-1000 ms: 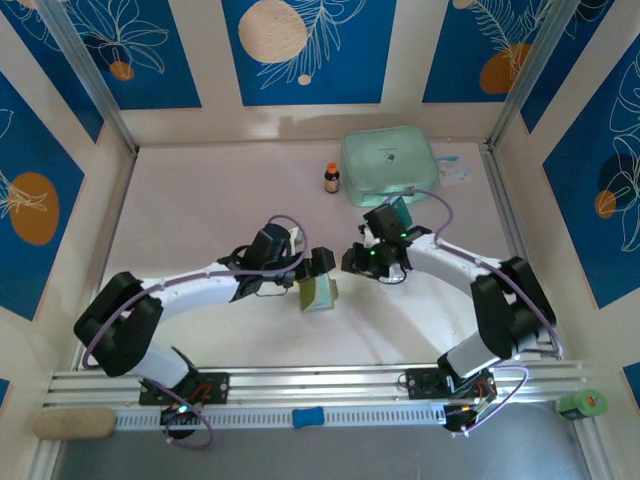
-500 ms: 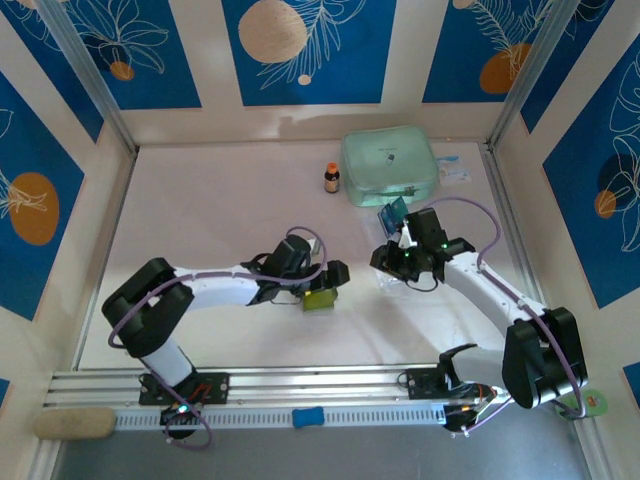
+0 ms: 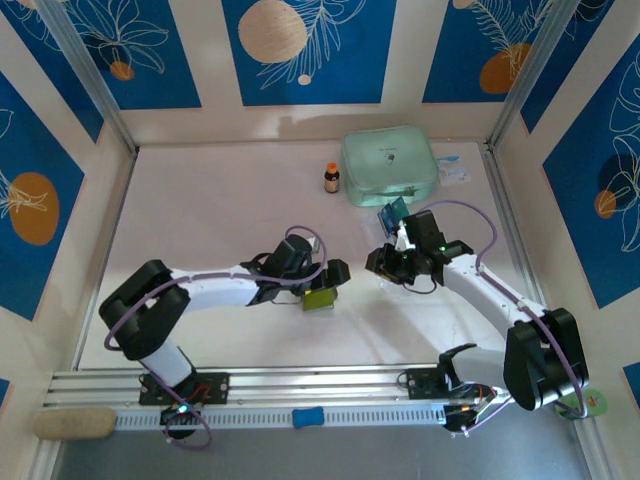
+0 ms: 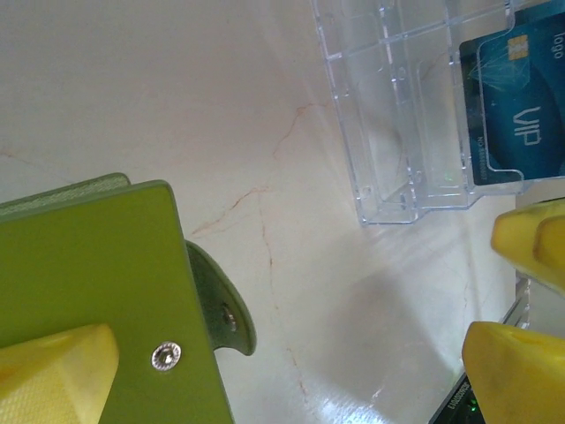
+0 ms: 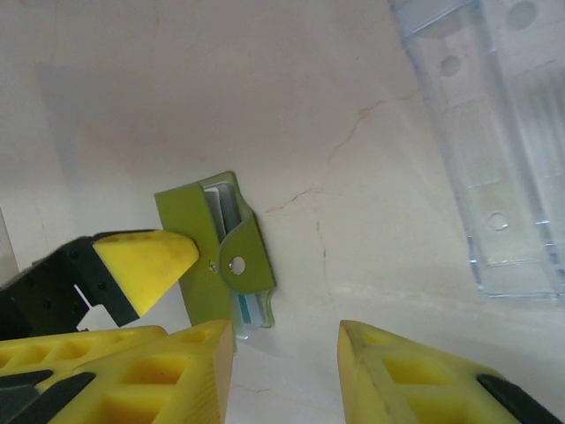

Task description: Put the credit cards into the card holder

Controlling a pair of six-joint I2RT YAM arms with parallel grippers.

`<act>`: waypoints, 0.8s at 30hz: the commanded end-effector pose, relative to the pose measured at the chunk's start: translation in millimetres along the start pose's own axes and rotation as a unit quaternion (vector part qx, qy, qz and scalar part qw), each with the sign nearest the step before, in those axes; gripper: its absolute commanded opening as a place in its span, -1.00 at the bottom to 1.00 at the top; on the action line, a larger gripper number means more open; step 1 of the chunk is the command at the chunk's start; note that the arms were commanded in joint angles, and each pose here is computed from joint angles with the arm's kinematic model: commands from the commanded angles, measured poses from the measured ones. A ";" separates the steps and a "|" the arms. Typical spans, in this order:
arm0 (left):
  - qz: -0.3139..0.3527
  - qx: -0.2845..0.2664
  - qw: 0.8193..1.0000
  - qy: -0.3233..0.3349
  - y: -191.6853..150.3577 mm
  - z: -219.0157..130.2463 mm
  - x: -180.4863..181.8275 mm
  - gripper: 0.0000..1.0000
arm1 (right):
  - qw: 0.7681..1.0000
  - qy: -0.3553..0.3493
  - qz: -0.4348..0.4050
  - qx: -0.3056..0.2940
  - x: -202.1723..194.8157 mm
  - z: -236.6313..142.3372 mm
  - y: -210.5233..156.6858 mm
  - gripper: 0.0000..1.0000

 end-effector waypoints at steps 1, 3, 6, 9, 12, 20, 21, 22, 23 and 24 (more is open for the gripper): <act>0.014 -0.008 1.000 -0.020 13.0 -11.5 -21.5 1.00 | 1.000 0.025 -0.006 0.006 17.4 -0.9 -2.2 -0.28; 0.013 -0.011 0.999 -0.031 20.1 -15.1 -28.2 1.00 | 0.999 0.028 -0.013 0.008 24.1 0.4 -4.5 -0.29; 0.014 -0.021 0.999 -0.046 32.5 -23.9 -37.3 1.00 | 0.999 0.034 -0.023 0.011 36.4 3.8 -8.0 -0.33; 0.014 -0.037 0.998 -0.055 48.7 -38.4 -42.5 1.00 | 0.998 0.037 -0.038 0.017 50.8 8.9 -11.5 -0.38; 0.011 -0.064 0.996 -0.059 67.9 -59.1 -41.3 1.00 | 0.997 0.039 -0.057 0.023 67.0 14.5 -13.9 -0.42; 0.006 -0.109 0.994 0.028 92.7 -105.9 2.0 1.00 | 0.992 0.047 -0.110 0.051 110.7 36.8 -22.4 -0.49; 0.011 -0.108 0.993 0.048 91.7 -108.5 9.2 1.00 | 0.991 0.046 -0.116 0.055 114.1 40.6 -24.0 -0.50; 0.013 -0.104 0.992 0.066 90.4 -110.3 15.9 1.00 | 0.990 0.044 -0.121 0.059 116.9 44.4 -25.3 -0.51; 0.019 -0.099 0.991 0.083 87.7 -111.0 21.7 1.00 | 0.990 0.042 -0.123 0.063 118.3 47.8 -26.6 -0.53; 0.026 -0.093 0.990 0.100 85.2 -111.3 27.9 0.99 | 0.989 0.038 -0.126 0.068 118.2 52.5 -28.3 -0.55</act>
Point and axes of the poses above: each hand's point on the last joint's axis, 136 mm out from that joint toward the fingers, its own z axis out along the fingers, its own x axis along the line the jaws close on, y = z × x, the point moved 4 cm from there along -z, back along the fingers, and after that the axes turned 7 degrees about -z, right-handed, at the moved point
